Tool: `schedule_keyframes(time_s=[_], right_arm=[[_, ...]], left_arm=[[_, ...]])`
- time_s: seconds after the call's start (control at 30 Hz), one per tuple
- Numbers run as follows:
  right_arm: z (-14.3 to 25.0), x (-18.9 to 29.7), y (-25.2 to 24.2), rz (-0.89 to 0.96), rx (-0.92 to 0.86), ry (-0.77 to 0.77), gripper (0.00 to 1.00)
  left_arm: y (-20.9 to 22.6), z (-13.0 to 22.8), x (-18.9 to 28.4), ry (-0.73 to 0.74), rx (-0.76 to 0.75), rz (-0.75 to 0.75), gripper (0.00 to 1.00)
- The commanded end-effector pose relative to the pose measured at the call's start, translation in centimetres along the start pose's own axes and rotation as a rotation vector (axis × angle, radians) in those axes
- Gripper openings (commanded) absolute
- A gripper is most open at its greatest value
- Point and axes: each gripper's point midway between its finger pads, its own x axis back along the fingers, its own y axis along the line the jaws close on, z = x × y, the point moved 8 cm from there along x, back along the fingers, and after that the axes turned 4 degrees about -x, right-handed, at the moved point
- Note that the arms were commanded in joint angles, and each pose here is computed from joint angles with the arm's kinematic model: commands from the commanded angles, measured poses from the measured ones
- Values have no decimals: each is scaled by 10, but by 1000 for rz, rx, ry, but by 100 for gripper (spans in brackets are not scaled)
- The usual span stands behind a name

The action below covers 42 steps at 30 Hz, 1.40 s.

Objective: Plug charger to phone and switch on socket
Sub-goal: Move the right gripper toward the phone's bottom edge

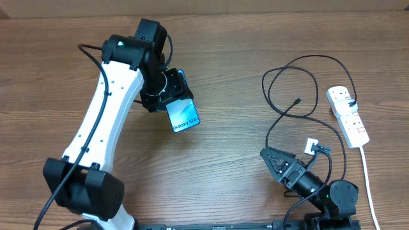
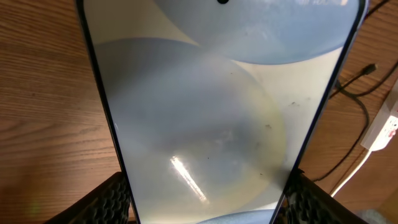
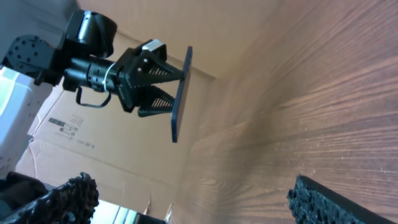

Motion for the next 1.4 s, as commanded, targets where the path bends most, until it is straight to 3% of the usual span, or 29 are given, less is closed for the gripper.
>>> schedule_keyframes(time_s=[0.0,0.17,0.4,0.6,0.9,1.23,1.37], right_arm=[[3,-2,-2,9,-28,35,99],[-7,-5,11,39,-27,38,99],[-24,-20,15,225,-78,129,99],[-35,-40,5,377,-228,235,99],[-3,-76,-25,572,-335,472,100],[-4,-104,-44,552,-260,458,99],[-3,-113,-37,476,-141,478,100]], left_arm=[[-4,-6,-2,10,27,25,47],[-7,-11,-4,-6,21,41,47],[-8,-11,-4,-8,18,50,47],[-8,-11,-4,-9,18,50,47],[-8,-12,-4,-12,22,52,47],[-9,-13,-4,-21,51,53,47],[-9,-15,-4,-32,76,57,47]])
